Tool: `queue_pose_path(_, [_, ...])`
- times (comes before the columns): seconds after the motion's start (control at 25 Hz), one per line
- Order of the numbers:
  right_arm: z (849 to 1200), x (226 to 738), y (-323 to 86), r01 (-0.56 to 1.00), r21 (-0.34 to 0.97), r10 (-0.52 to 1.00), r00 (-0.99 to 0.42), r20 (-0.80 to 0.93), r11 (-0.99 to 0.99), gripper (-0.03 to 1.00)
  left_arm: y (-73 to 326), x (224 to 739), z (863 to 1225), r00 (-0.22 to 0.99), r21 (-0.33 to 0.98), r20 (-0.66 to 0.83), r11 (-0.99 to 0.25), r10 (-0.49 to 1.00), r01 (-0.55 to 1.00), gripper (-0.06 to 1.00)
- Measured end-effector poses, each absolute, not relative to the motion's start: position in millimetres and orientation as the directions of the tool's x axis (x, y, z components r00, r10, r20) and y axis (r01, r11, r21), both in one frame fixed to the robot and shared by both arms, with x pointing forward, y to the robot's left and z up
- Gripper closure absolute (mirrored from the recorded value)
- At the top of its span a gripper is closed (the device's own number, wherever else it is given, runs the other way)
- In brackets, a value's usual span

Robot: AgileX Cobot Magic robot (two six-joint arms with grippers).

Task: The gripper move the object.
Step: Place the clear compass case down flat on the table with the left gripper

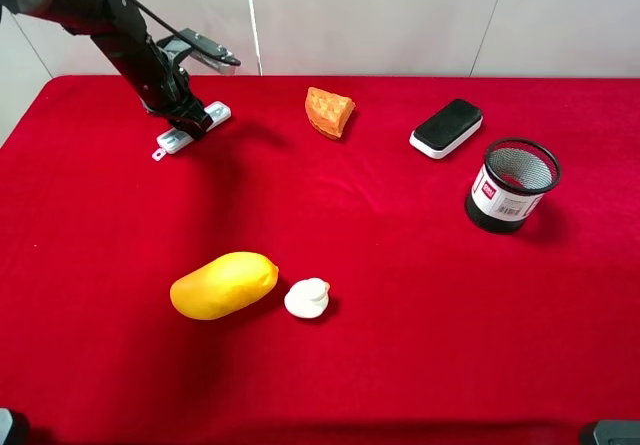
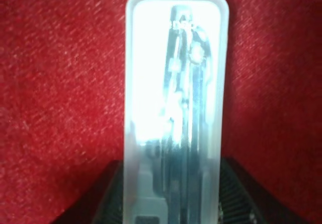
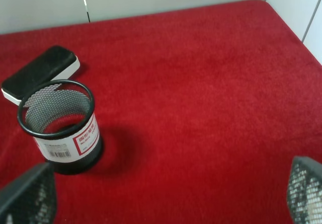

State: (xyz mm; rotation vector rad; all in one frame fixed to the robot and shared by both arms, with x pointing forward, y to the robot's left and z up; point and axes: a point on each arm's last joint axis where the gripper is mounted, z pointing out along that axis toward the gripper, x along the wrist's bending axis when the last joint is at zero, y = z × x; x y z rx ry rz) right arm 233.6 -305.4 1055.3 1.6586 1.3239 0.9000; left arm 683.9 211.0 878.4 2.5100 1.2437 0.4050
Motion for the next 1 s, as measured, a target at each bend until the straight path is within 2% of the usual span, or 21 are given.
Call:
queue_pose_path(0.48, [1055, 234, -305, 0.399, 0.909, 0.98, 0.194, 0.043, -0.119, 0.27, 183, 695, 912, 0.654, 0.375, 0.113, -0.642, 0.748, 0.669, 0.54])
queue_pose_path(1.0, [1055, 234, -305, 0.399, 0.909, 0.98, 0.194, 0.043, -0.119, 0.27, 94, 684, 954, 0.779, 0.435, 0.157, -0.75, 0.608, 0.498, 0.54])
